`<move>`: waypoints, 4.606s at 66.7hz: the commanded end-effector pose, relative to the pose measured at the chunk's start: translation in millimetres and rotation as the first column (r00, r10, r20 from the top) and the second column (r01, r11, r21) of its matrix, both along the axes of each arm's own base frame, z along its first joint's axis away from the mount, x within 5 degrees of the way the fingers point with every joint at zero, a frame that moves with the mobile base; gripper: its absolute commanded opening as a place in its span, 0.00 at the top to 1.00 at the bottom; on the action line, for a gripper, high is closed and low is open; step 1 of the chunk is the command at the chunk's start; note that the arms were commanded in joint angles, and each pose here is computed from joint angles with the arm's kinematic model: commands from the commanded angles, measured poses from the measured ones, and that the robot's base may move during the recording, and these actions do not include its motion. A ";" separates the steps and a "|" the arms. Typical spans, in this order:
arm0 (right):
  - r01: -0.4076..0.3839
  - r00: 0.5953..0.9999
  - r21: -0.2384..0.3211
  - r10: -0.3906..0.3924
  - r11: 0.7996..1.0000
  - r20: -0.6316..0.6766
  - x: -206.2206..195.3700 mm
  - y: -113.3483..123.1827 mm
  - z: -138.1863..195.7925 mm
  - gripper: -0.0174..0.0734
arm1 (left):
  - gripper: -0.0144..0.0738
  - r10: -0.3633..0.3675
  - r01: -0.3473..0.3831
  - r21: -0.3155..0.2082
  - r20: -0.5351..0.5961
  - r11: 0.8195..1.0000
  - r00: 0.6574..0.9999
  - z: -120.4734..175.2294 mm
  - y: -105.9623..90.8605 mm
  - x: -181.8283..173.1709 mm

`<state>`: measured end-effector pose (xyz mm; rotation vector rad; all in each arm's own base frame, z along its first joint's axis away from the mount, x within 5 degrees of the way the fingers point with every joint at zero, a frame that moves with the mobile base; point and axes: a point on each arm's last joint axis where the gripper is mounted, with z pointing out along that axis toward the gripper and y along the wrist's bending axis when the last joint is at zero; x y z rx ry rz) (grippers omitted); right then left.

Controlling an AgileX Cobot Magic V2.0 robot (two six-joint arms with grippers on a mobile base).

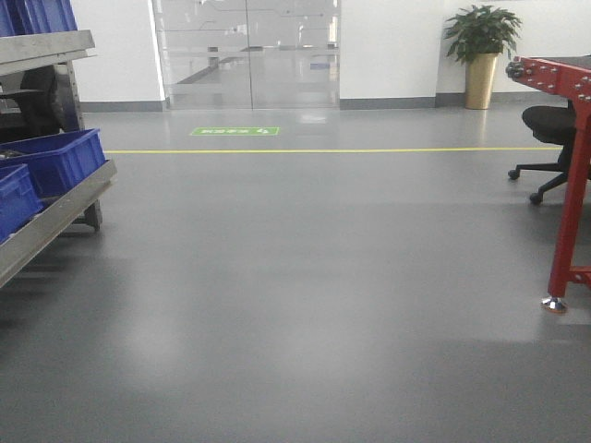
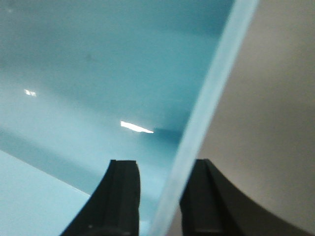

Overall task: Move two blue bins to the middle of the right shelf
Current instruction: 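Hold the stacked bins while the base drives away from the shelf, then hold the nested light-blue bins while the base turns toward the blue-bin rack, then hold the bins while the base drives up to the steel rack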

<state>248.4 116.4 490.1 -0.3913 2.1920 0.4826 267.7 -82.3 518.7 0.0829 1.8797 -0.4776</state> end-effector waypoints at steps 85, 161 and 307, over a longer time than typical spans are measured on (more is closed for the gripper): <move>-0.049 0.993 0.056 0.043 0.997 0.106 -7.6 2.8 16.6 0.98 | 0.96 -0.008 0.011 -0.027 0.098 1.000 0.995 14.2 -0.4 -5.3; -0.049 0.993 0.056 0.043 0.997 0.106 -7.6 2.8 16.6 0.98 | 0.96 -0.008 0.011 -0.027 0.098 1.000 0.995 14.2 -0.4 -5.3; -0.049 0.993 0.056 0.043 0.997 0.106 -7.6 2.8 16.6 0.98 | 0.96 -0.008 0.011 -0.027 0.098 1.000 0.995 14.2 -0.4 -5.3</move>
